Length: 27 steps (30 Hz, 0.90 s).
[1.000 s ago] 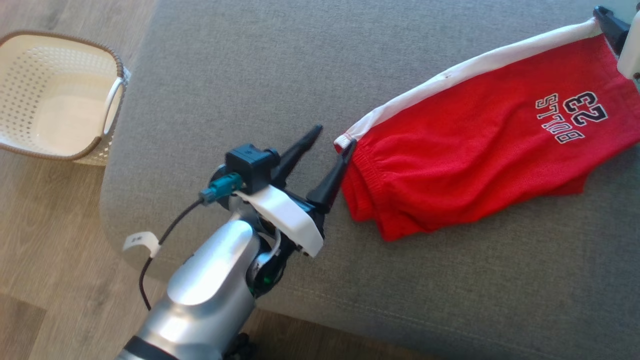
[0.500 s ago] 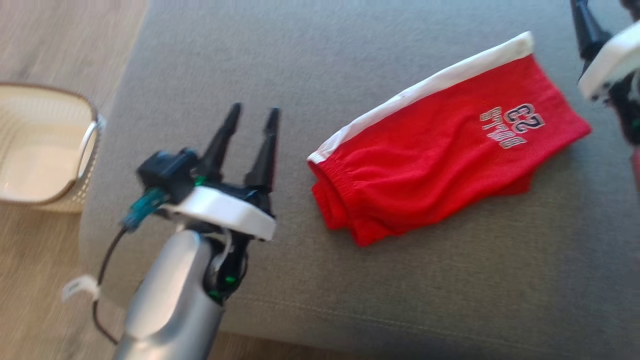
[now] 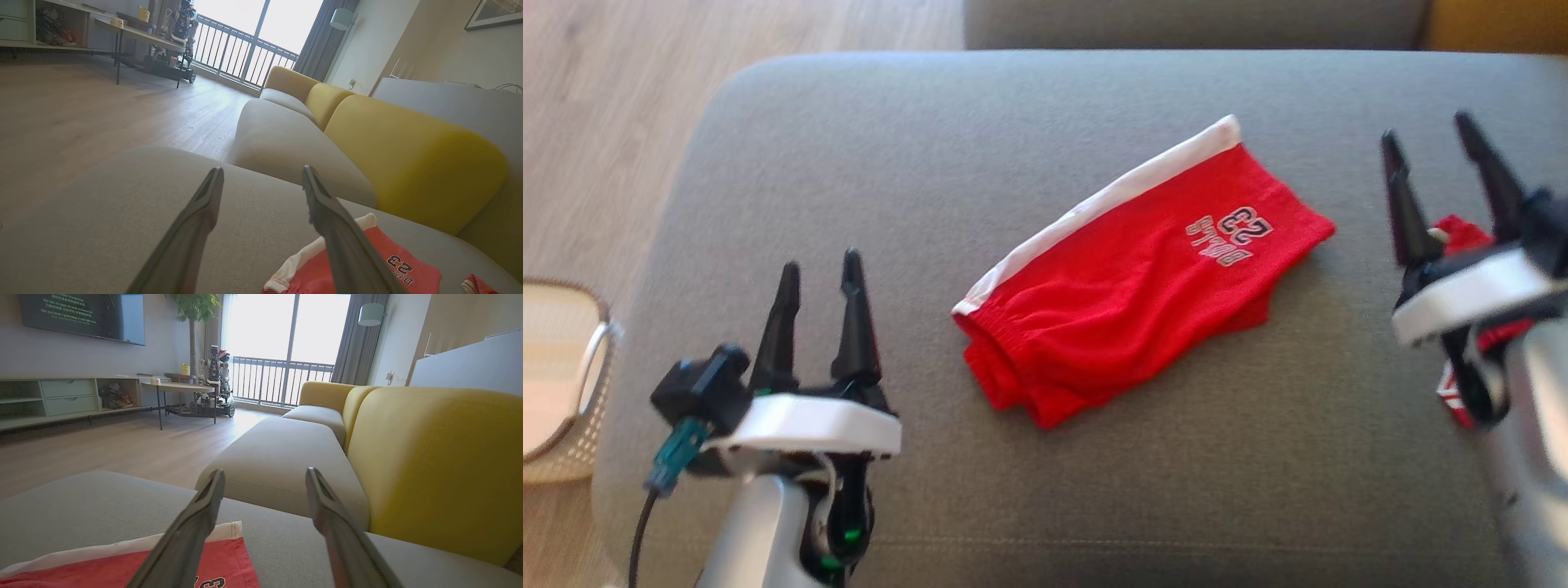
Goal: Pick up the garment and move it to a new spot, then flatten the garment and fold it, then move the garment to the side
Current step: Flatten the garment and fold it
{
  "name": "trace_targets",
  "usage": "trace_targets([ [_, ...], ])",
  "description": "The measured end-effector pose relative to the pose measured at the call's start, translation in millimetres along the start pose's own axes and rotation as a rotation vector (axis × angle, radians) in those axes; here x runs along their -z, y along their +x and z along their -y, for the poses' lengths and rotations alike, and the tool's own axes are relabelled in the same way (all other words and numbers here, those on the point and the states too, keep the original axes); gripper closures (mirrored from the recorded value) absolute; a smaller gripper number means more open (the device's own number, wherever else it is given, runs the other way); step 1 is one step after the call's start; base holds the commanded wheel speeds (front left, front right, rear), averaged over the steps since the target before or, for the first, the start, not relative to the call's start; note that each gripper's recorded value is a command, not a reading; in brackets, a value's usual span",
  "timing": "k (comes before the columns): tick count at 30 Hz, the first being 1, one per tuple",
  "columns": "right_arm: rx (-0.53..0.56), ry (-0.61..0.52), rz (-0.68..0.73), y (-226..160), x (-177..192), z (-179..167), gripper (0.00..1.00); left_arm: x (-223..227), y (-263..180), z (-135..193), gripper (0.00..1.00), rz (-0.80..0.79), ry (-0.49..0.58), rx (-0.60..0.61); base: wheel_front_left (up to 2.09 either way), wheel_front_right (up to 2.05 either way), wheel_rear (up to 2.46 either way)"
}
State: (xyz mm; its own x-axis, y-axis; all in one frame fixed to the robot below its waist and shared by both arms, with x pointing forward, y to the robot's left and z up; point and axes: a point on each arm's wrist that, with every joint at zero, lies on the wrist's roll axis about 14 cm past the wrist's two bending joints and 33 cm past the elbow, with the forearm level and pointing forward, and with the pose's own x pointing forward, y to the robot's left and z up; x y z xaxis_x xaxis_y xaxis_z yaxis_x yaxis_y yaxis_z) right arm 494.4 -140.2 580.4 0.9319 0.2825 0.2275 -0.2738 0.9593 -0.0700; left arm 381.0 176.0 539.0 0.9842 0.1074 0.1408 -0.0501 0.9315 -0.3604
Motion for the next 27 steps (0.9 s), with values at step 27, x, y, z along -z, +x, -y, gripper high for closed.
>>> trace_targets([
  [27,0.173,0.077,-0.143,-96,50,-6,0.0,28,-46,-8,0.0,-0.094,0.089,-0.047,0.0,0.0,0.0],
])
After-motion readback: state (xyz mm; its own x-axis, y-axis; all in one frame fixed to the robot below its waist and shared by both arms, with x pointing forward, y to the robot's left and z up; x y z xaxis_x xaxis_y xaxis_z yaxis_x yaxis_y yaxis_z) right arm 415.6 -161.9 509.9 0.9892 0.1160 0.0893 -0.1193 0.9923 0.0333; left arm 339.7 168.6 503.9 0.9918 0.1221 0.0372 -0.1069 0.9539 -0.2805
